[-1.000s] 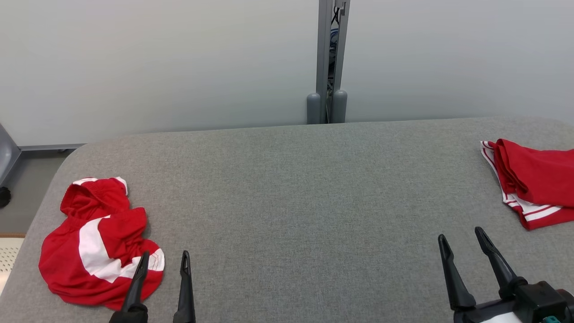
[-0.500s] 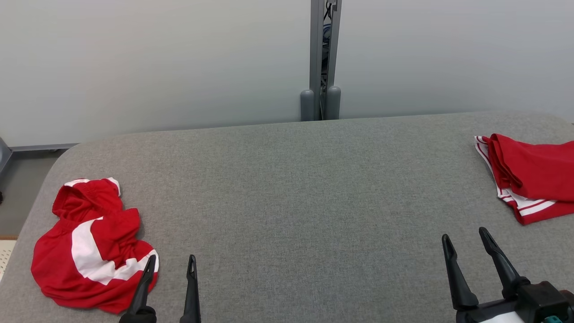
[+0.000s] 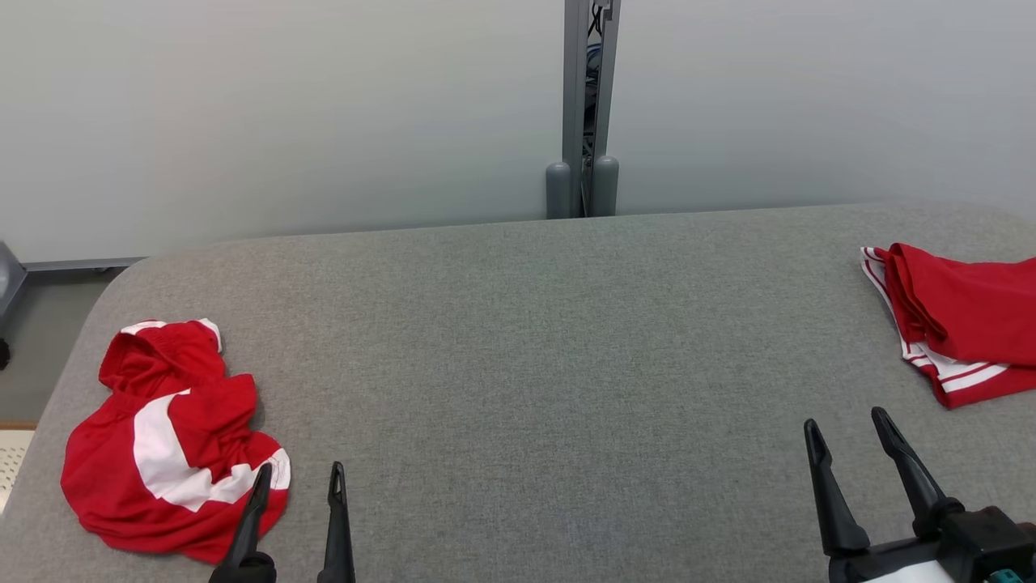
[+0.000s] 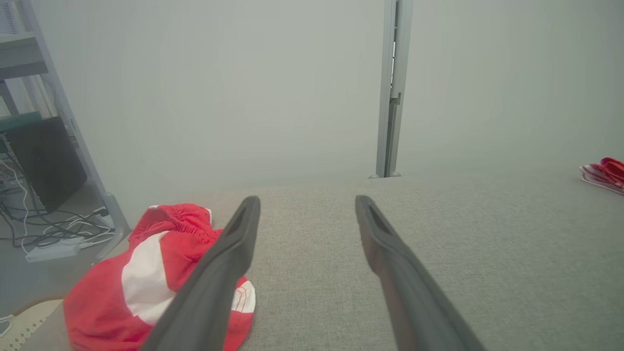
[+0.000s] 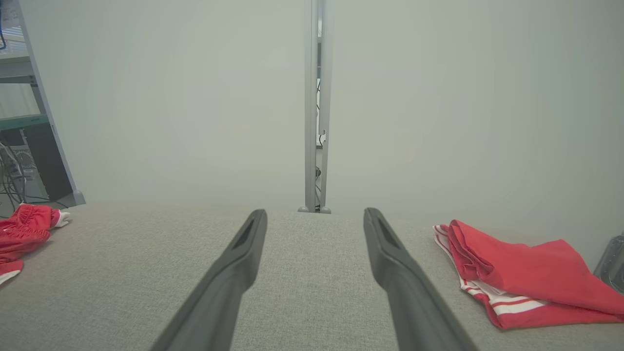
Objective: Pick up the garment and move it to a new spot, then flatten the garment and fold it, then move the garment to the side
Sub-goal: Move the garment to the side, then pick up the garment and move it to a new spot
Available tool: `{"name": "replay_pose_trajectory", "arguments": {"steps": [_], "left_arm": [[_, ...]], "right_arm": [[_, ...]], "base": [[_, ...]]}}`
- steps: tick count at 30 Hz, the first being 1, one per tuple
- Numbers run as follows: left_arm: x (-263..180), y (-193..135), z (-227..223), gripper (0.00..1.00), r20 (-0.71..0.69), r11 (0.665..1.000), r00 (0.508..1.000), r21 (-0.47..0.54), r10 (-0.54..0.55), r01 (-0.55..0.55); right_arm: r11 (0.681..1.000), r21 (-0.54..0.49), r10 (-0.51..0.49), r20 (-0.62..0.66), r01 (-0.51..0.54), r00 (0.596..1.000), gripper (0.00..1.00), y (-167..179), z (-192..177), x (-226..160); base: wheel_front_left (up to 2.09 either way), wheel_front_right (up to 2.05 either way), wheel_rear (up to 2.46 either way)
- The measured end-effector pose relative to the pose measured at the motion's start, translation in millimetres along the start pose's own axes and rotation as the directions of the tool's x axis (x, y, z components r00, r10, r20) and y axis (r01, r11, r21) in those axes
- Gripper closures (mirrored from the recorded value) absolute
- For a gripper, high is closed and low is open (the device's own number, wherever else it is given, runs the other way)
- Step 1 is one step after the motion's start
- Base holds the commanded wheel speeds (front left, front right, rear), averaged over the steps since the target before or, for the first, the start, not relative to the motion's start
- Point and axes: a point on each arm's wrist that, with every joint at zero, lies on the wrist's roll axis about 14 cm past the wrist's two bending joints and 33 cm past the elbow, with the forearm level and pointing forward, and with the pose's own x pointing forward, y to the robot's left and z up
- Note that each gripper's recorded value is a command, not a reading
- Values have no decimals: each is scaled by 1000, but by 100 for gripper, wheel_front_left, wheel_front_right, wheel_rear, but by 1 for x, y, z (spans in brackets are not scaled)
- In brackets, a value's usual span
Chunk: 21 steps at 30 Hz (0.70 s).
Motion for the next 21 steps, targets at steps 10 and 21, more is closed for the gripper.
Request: {"name": "replay_pose_trajectory", "arguments": {"steps": [10, 21], "left_arm": [[-4, 18, 7, 0, 20, 997, 997, 5, 73, -73], [-20, 54, 17, 0, 51, 979, 978, 14, 202, -203]], "right_arm": [[999, 5, 45, 15, -45, 999, 0, 12, 3, 13], [974, 46, 224, -20, -223, 974, 0, 71, -12, 29]], "base": [[0, 0, 0], [0, 0, 0]]}}
